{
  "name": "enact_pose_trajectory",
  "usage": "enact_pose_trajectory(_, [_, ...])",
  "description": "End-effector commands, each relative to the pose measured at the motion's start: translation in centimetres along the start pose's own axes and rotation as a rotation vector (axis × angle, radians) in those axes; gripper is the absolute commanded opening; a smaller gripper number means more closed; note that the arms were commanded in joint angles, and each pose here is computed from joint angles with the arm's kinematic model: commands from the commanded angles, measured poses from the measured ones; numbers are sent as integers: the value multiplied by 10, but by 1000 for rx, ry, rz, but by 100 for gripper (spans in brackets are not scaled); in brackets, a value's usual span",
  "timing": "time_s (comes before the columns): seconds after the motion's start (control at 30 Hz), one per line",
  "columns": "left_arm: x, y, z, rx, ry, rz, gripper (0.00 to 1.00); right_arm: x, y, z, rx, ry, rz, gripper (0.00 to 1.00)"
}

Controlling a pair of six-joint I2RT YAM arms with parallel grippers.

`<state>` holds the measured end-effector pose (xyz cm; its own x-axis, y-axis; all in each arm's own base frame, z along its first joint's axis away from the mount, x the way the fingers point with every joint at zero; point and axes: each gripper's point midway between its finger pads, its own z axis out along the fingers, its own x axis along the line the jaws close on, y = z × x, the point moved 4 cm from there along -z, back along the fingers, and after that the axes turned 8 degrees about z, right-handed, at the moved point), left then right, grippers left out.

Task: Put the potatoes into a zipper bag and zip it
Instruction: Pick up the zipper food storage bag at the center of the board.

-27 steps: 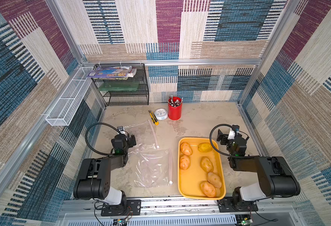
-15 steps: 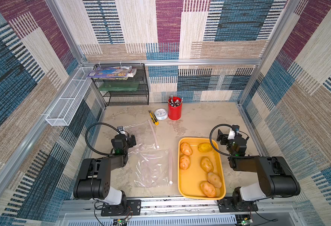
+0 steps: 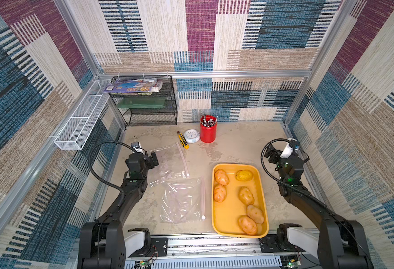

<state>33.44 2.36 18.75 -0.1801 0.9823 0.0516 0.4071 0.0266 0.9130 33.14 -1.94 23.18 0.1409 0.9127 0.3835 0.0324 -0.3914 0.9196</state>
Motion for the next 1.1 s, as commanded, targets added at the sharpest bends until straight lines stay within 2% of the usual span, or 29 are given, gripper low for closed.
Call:
enact_pose_trajectory(0.0, [-4, -1, -22, -3, -64, -102, 99, -3, -2, -14, 57, -33, 249, 96])
enact_pose_trajectory(0.1, [10, 1, -53, 48, 7, -256, 99, -13, 12, -24, 42, -106, 389, 96])
enact_pose_trajectory(0.13, [13, 1, -60, 45, 23, -273, 99, -15, 14, -26, 41, -100, 418, 95])
enact_pose_trajectory(0.2, [27, -5, -71, 21, 106, -290, 99, -10, 15, -32, 32, 18, 465, 96])
enact_pose_trajectory(0.3, [43, -20, -88, 26, 200, -337, 99, -12, 14, -41, -16, 99, 560, 95])
enact_pose_trajectory(0.4, [37, -23, -109, -2, 115, -414, 99, 2, 19, -40, -10, 188, 537, 96])
enact_pose_trajectory(0.5, [51, -37, -131, -51, 184, -564, 99, 22, 20, -28, 60, 155, 460, 96])
enact_pose_trajectory(0.57, [45, -31, -138, -132, 100, -547, 89, 41, 22, -24, 86, 164, 393, 96])
enact_pose_trajectory(0.6, [39, -27, -141, -157, 39, -535, 90, 50, 21, -24, 98, 160, 366, 96])
enact_pose_trajectory(0.67, [20, -15, -146, -174, -114, -469, 98, 67, 21, -27, 97, 154, 314, 96])
enact_pose_trajectory(0.73, [5, -4, -151, -159, -227, -424, 96, 83, 22, -28, 110, 174, 284, 96])
enact_pose_trajectory(0.83, [-15, 8, -150, -97, -356, -406, 90, 96, 18, -23, 169, 197, 283, 99])
enact_pose_trajectory(0.93, [-41, 9, -141, 26, -466, -403, 76, 105, 8, -14, 248, 199, 290, 98])
enact_pose_trajectory(1.0, [-58, 1, -133, 108, -470, -364, 73, 109, -1, -11, 308, 183, 282, 95])
enact_pose_trajectory(1.07, [-79, -10, -128, 178, -433, -270, 72, 112, -9, -10, 353, 164, 267, 93])
